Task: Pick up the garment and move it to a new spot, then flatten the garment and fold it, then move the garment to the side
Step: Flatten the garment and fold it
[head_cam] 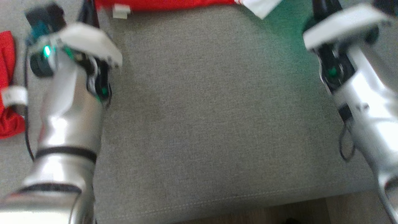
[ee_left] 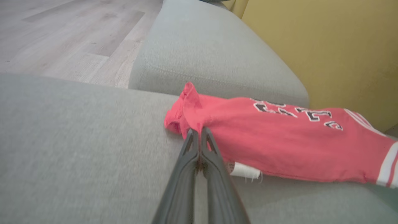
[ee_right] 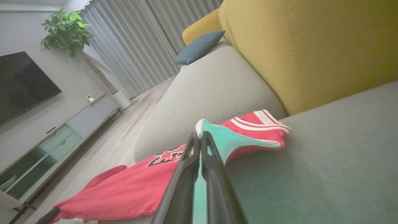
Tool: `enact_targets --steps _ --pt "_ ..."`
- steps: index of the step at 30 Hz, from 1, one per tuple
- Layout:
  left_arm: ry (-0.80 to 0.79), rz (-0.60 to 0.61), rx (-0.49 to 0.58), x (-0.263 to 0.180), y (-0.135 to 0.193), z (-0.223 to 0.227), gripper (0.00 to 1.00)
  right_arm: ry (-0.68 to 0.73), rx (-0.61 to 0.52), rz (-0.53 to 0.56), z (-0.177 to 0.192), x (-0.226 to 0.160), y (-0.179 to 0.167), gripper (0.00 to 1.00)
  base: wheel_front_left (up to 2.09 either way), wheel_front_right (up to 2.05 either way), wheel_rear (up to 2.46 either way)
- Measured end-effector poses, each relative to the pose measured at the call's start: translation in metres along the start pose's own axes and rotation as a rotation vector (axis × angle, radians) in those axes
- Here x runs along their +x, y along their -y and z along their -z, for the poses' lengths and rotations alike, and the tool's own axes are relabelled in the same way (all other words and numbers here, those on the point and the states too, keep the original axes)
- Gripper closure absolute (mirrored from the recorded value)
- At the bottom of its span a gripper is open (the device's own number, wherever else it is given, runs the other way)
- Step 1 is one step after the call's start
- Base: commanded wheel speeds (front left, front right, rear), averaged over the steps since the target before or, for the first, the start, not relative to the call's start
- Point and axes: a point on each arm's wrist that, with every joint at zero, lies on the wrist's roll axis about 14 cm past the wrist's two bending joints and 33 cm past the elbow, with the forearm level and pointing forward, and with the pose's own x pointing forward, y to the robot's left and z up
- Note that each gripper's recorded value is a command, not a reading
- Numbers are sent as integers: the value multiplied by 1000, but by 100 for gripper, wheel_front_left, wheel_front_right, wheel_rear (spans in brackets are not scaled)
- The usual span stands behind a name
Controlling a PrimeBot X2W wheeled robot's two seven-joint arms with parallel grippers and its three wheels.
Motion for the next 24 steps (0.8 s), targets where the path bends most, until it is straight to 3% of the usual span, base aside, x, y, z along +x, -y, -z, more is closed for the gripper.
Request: enact_targets --steps 4,12,24 --pt "-51 -17 3 -30 -9 31 100 -2 35 35 12 -39 21 100 0 0 0" --pt "-80 -37 -3 -101 -21 59 100 -47 127 62 56 -137 18 100 0 0 0" --pt "-92 -42 40 -186 -30 52 100 -167 157 151 75 -249 20 100 0 0 0"
